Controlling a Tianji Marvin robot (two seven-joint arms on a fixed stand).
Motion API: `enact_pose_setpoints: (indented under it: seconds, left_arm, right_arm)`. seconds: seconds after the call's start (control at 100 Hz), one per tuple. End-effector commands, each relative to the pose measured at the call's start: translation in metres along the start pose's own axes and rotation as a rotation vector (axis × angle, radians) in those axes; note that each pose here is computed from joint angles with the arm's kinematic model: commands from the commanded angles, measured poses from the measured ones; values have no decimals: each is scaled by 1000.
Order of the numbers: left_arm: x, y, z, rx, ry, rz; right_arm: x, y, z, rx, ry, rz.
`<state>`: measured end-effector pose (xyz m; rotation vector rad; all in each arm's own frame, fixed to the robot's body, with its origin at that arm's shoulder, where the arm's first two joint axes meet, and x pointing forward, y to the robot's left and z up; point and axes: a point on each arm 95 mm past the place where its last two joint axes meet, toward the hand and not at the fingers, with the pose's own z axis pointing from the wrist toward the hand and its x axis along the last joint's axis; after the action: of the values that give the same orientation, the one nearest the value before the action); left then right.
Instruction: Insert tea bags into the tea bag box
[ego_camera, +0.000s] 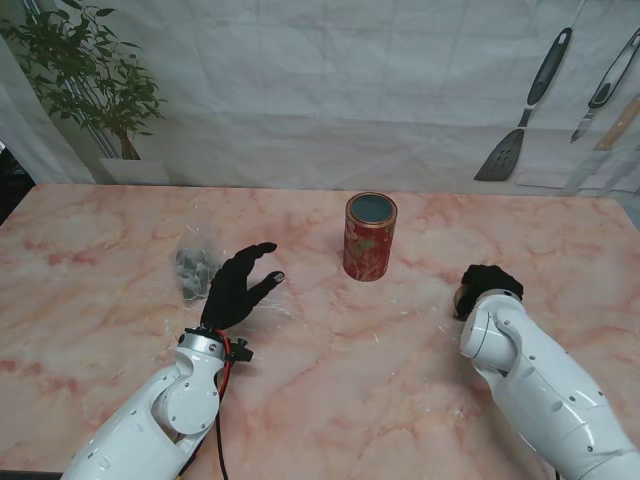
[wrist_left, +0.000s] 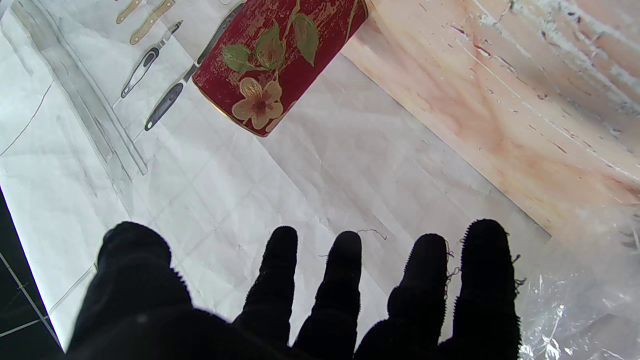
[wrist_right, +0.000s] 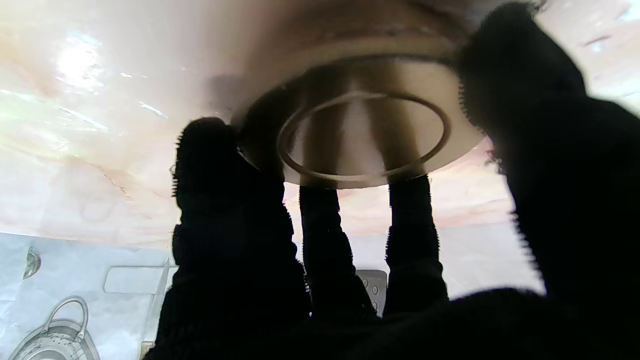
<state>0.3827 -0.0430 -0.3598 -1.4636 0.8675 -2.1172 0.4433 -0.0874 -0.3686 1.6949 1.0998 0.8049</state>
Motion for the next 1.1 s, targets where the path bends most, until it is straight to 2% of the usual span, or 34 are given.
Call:
enact_pose_setpoints:
  seconds: [0.0, 0.41, 0.65, 0.8, 0.97, 1.0, 1.09]
  left_arm:
    - [2, 1, 1, -8, 3, -7]
    - [2, 2, 1, 5, 4, -14]
    - [2, 2, 1, 12, 3, -17]
    - [3, 3, 2, 12, 6, -28]
    - [3, 3, 2, 13, 9, -35]
    - [3, 3, 2, 13, 9, -37]
    - [2, 4, 2, 15, 9, -41]
  right_arm:
    - [-6, -18, -4, 68, 3, -30]
    - [-6, -23, -13, 236, 18, -175]
    - [-3, -26, -15, 276, 19, -206]
    - [-3, -31, -13, 257, 6, -195]
    - [-5, -37, -7, 143, -10, -180]
    - [-5, -38, -6, 109, -13, -158]
    - [-5, -39, -3, 79, -17, -105]
